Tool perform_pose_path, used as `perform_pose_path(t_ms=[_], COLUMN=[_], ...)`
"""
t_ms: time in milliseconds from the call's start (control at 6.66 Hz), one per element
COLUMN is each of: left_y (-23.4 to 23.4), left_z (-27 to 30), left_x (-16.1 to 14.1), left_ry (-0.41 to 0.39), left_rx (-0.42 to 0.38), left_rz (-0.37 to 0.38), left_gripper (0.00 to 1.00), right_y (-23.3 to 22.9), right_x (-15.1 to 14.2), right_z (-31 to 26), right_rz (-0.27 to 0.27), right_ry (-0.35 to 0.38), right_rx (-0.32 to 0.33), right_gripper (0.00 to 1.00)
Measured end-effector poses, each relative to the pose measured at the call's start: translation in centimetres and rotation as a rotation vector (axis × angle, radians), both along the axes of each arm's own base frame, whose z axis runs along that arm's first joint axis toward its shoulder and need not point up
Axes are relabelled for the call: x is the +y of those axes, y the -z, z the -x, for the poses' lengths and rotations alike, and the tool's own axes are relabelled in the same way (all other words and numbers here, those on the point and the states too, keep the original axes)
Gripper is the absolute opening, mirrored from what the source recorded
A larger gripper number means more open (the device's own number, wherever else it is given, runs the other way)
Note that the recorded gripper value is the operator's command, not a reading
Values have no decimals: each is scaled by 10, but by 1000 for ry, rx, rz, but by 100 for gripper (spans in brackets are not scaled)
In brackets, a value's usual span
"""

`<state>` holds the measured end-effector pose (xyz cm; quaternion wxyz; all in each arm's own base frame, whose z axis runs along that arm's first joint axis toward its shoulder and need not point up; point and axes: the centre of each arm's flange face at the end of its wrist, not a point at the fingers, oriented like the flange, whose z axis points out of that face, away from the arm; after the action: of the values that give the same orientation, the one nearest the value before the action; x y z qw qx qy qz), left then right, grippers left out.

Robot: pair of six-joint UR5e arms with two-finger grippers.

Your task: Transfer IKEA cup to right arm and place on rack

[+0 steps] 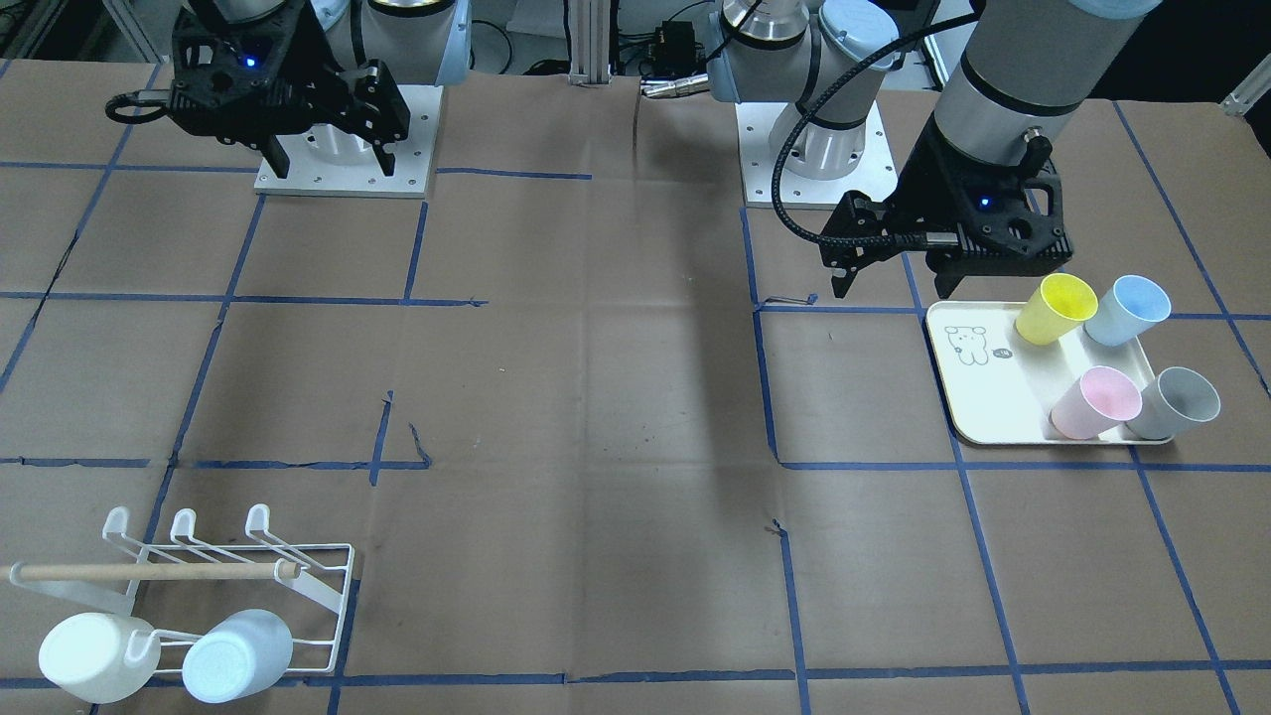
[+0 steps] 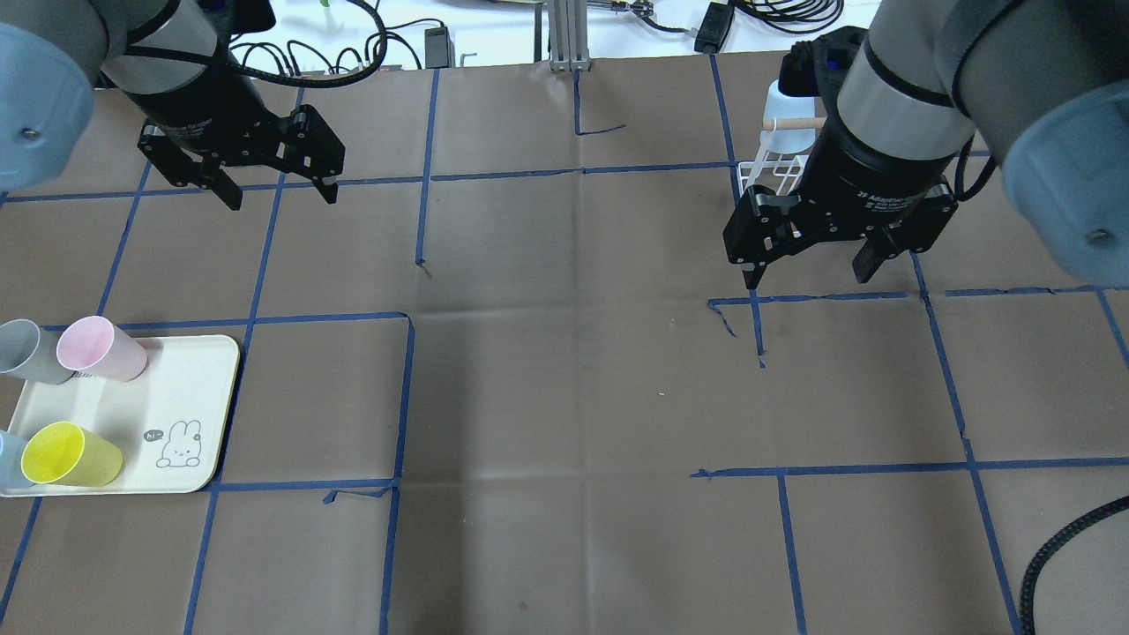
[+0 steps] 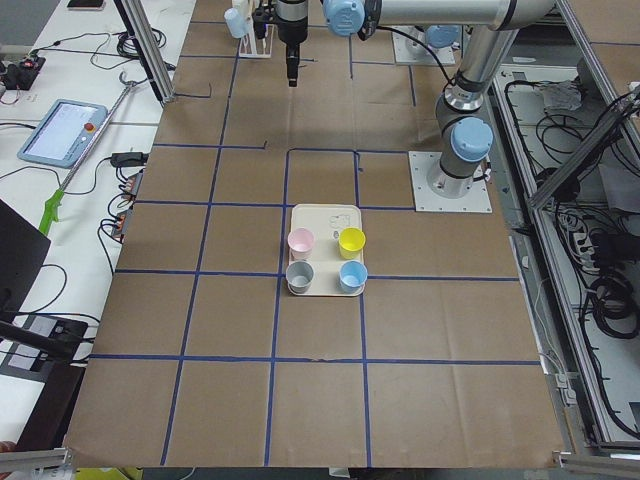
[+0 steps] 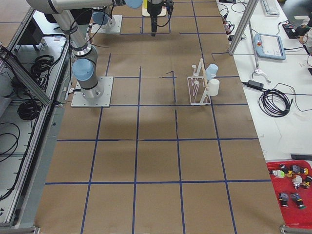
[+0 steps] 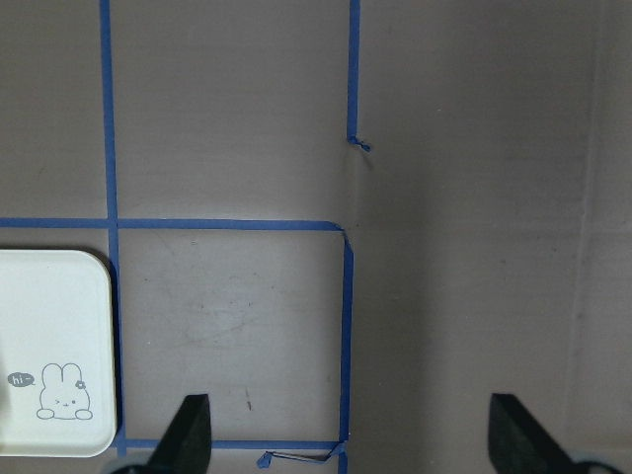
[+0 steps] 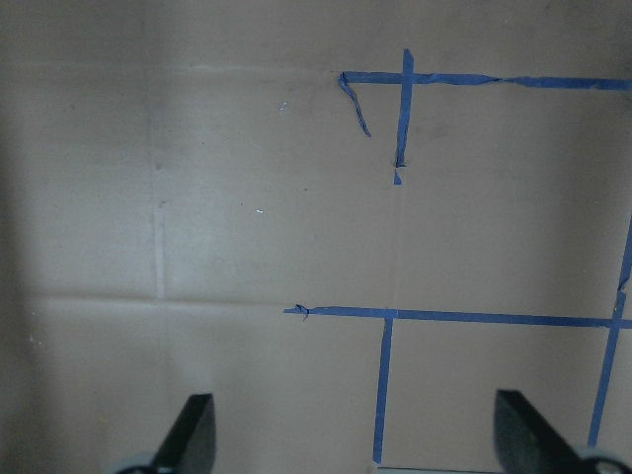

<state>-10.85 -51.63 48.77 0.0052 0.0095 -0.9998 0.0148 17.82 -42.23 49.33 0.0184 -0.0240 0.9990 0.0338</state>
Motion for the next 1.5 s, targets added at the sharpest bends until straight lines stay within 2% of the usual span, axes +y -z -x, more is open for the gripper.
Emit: perform_pose_path(t_ms=[300, 751, 1502], left_y=[1, 0, 3], left_z=[0, 0, 0], left_x=[-1, 0, 0], left_ry=[0, 0, 0], left_rx=[-1, -1, 1], left_rz=[-2, 0, -3], left_gripper=[100, 100, 100], right_y=[7, 5, 7], right_x=[-3, -9, -12], right_z=[-5, -5, -5], right_rz=[-13, 29, 37], right_ry=[-9, -13, -16], right_rx=[2, 5, 5], right_gripper=[100, 100, 100])
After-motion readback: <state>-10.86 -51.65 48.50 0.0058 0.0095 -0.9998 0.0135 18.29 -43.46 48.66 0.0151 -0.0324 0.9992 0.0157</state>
